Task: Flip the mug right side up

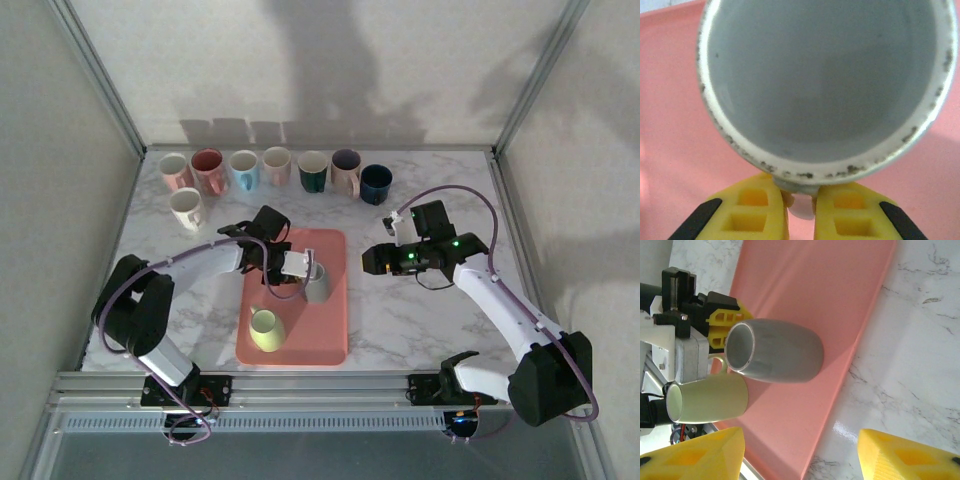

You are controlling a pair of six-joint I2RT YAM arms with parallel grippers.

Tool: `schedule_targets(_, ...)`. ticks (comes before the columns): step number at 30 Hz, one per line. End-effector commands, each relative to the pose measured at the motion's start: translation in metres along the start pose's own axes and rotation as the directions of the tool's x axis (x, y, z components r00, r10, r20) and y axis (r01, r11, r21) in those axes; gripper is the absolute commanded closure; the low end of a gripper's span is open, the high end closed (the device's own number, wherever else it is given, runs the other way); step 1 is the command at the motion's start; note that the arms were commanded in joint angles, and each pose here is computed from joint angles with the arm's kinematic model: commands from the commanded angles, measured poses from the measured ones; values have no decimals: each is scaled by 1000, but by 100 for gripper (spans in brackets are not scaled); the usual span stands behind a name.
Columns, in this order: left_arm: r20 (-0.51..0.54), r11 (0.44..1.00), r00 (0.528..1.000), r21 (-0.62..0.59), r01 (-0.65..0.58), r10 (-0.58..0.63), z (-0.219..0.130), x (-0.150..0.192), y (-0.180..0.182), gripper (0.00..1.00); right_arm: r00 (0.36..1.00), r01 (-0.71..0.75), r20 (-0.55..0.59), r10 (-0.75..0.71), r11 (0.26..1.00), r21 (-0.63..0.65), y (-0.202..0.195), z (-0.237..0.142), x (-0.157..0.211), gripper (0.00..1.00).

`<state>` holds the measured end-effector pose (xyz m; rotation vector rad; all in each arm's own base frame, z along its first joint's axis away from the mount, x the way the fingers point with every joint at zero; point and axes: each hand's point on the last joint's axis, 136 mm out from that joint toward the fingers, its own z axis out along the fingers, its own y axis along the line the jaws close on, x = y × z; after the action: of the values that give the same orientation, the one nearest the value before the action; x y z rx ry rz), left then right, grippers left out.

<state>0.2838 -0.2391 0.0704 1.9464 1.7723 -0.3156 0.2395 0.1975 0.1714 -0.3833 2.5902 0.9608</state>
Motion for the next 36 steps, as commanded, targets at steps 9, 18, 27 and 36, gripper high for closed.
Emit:
schedule_targets(9, 66, 918, 915, 20, 397, -397, 4, -14, 3, 100, 1000, -6, -2, 6, 1000, -28, -1, -5, 8, 38)
schedule_targets(18, 113, 785, 777, 64, 616, -619, 3, -23, 10, 100, 1000, -16, 10, 16, 999, -36, 0, -9, 8, 38)
schedule_targets(27, 205, 548, 511, 222, 806, -835, -13, -47, 24, 100, 999, -30, 16, 31, 998, -52, 2, -10, 9, 38)
schedule_targets(36, 352, 325, 200, 347, 880, -915, -56, -78, 49, 100, 999, -39, 16, 41, 993, -109, 10, -9, 8, 38)
